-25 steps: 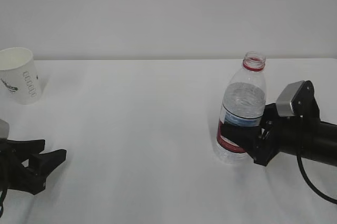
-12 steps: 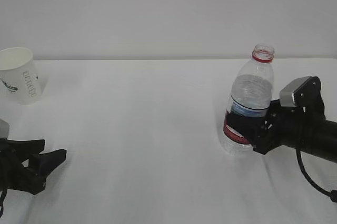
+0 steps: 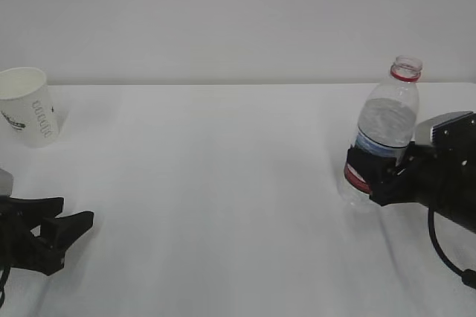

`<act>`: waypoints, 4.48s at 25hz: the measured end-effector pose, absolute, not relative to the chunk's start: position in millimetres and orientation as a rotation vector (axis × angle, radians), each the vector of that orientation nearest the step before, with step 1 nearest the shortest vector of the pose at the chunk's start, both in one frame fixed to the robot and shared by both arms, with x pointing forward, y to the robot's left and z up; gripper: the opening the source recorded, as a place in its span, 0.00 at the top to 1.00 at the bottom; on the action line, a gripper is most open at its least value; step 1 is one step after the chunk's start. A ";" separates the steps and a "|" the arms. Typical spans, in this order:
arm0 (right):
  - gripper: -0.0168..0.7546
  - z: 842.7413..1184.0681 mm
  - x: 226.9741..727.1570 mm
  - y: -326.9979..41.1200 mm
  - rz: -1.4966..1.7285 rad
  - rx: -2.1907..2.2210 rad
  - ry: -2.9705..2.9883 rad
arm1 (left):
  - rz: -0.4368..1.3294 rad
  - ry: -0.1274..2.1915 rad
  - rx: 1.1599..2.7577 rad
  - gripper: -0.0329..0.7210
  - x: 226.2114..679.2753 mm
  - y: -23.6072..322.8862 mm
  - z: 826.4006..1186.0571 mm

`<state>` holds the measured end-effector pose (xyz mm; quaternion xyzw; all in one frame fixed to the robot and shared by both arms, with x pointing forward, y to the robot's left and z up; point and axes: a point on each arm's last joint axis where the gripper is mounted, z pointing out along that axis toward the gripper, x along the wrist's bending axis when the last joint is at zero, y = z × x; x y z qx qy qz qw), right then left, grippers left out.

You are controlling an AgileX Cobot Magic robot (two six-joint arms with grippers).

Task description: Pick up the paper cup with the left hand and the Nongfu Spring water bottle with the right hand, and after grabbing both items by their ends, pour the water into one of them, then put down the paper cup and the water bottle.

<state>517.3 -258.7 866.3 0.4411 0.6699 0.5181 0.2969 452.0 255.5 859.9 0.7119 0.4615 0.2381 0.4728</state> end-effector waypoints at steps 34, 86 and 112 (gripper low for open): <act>0.33 887.9 470.1 -281.6 1.143 1.367 1.629 | 0.643 1.217 1.699 0.36 455.5 262.6 859.8; 0.33 891.3 463.2 -282.7 1.139 1.381 1.616 | 0.917 1.403 1.445 0.16 506.3 286.4 869.8; 0.33 891.9 463.2 -282.7 1.139 1.378 1.615 | 1.013 1.480 1.324 0.03 551.0 295.9 856.0</act>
